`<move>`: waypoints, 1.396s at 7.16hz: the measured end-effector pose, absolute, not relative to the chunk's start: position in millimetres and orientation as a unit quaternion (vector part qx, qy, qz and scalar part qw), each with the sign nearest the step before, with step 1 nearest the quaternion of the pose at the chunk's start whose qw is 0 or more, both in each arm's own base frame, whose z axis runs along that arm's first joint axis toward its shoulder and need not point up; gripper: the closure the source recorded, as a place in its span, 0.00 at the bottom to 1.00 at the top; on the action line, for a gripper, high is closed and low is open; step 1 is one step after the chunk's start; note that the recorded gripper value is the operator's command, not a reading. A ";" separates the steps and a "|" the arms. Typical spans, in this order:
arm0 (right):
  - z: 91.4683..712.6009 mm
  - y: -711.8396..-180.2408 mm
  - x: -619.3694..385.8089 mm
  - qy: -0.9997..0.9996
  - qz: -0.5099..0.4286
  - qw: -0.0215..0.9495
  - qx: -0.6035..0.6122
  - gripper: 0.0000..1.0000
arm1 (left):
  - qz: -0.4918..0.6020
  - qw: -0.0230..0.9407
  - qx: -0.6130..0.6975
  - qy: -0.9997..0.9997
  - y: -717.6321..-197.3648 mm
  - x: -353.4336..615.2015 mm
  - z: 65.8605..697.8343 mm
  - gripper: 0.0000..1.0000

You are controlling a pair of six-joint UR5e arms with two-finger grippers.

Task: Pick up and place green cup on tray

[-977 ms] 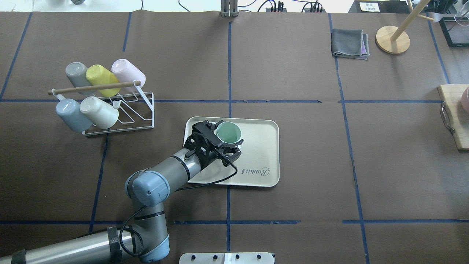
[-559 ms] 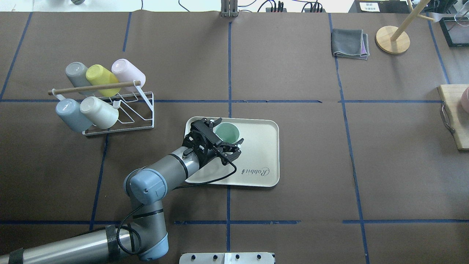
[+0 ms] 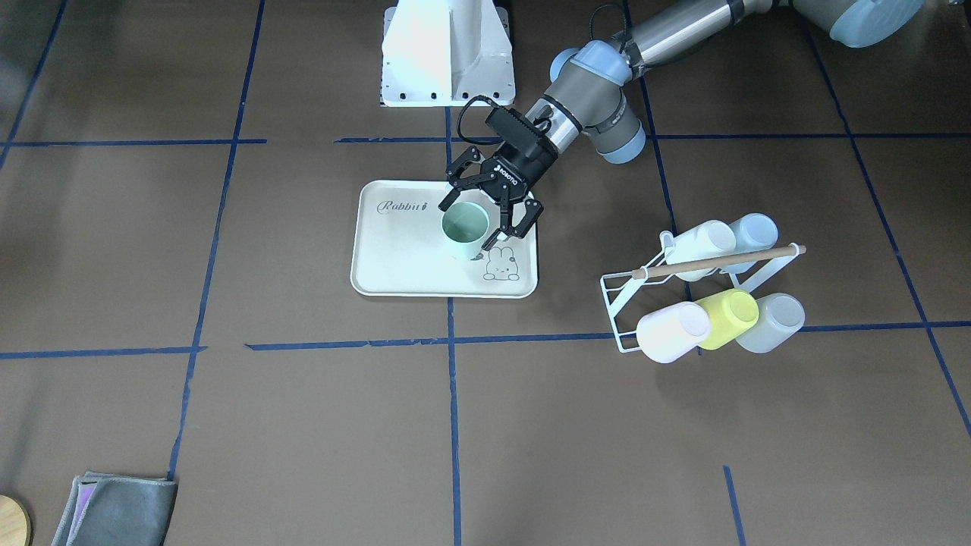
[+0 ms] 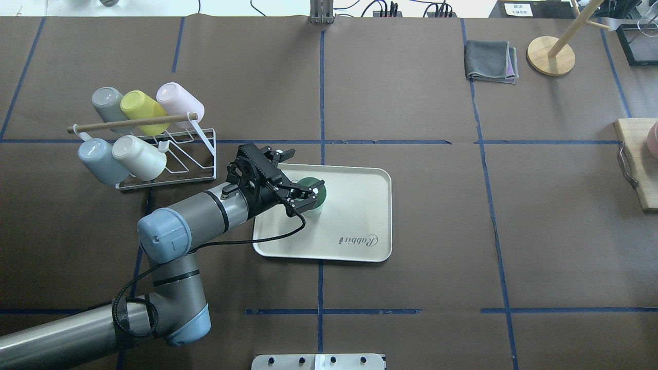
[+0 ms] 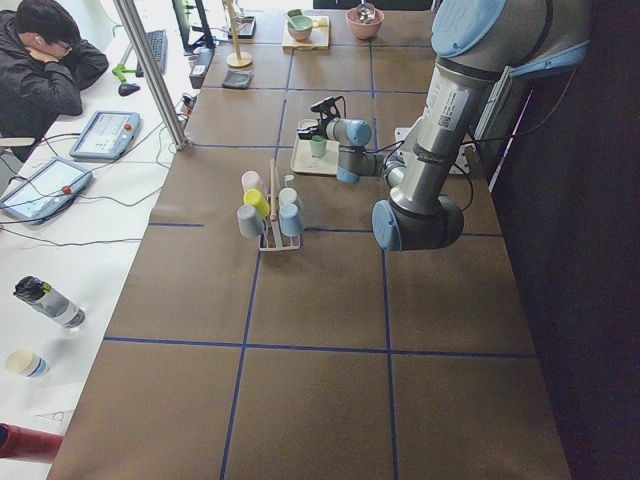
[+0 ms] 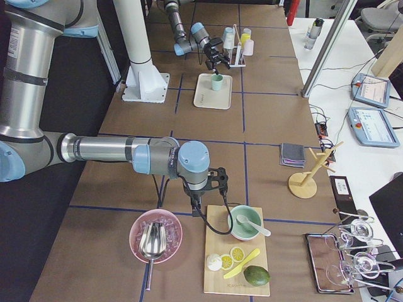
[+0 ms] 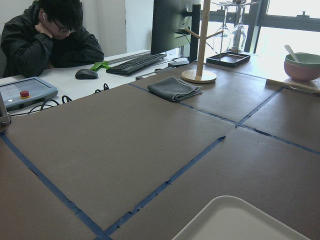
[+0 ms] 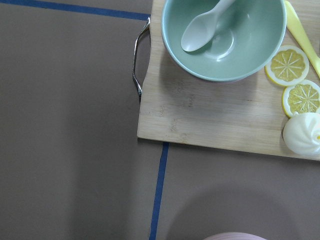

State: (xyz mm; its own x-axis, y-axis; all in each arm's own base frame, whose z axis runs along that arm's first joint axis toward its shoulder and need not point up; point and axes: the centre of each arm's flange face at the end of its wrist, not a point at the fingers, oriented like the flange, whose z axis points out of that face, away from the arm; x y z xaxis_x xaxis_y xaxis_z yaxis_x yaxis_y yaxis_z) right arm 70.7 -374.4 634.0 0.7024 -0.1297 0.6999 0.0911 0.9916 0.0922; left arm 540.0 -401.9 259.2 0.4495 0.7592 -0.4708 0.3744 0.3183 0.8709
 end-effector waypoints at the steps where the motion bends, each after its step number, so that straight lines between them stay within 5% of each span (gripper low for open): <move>1: 633.8 -374.6 70.8 -0.381 -0.060 0.922 0.026 0.00 | 0.174 0.652 0.546 0.497 -416.6 521.8 253.4 0.00; 7: 630.3 -375.5 70.6 -0.381 -0.063 0.922 0.032 0.00 | 0.356 0.740 0.456 0.344 -444.2 354.4 179.8 0.01; 10: 629.9 -375.5 70.8 -0.380 -0.063 0.922 0.033 0.00 | 0.416 0.769 0.428 0.228 -462.1 264.1 209.4 0.01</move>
State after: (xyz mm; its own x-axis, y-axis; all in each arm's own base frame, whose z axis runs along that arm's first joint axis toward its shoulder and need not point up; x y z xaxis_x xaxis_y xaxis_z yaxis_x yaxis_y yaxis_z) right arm 70.8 -375.5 629.9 0.7025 -0.1408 0.6976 0.0912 0.9900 0.1080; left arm 264.1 -462.1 209.4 0.5505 0.8348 0.0054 -0.4441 0.2874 0.8487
